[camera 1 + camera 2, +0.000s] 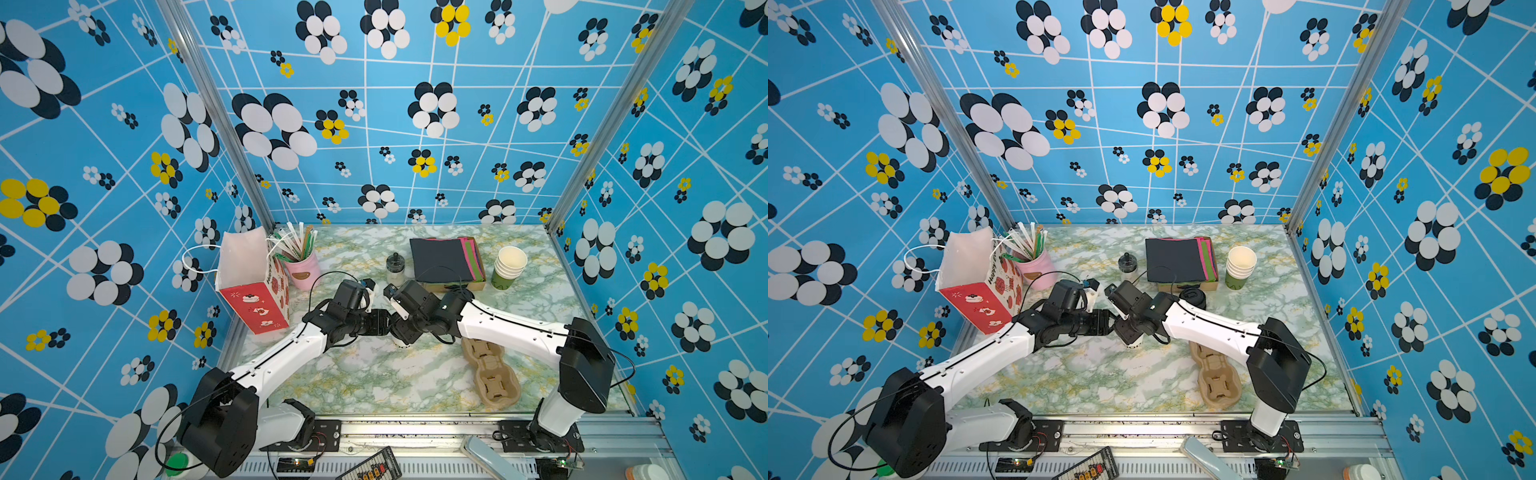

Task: Pack the takeout coffee
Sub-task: 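Press the black lid down onto the cup with the right gripper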

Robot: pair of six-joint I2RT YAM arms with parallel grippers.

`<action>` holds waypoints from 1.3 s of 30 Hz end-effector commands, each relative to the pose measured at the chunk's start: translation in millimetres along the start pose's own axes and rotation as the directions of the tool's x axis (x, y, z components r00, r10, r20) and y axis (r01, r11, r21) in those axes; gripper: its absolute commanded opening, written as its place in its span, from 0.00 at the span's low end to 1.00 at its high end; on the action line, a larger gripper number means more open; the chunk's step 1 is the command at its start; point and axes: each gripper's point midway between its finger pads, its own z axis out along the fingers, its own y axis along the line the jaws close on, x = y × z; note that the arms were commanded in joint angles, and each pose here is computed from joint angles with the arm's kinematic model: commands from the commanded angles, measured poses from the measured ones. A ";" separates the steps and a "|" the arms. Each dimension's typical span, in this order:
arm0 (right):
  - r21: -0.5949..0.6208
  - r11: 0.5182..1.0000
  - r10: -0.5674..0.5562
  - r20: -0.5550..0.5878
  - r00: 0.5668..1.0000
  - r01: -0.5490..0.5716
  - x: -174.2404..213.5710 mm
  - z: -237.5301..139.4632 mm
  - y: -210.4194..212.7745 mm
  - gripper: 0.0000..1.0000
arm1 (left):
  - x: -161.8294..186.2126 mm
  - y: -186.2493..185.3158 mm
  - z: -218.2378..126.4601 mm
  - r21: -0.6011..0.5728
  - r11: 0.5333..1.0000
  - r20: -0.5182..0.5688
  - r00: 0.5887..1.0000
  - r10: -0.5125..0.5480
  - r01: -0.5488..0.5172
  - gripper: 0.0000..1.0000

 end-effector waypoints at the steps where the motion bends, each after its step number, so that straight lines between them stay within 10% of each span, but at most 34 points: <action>1: -0.055 0.999 -0.019 -0.337 0.941 0.000 92.8 19.0 11.9 0.47 | 58.2 33.2 7.8 -0.143 0.990 -0.210 0.977 -0.033 0.003 0.62; 39: 0.078 0.997 0.028 -0.014 1.000 -0.027 22.6 -22.8 -16.5 0.81 | 73.6 39.1 12.1 -0.207 0.976 -0.278 0.960 0.011 -0.071 0.58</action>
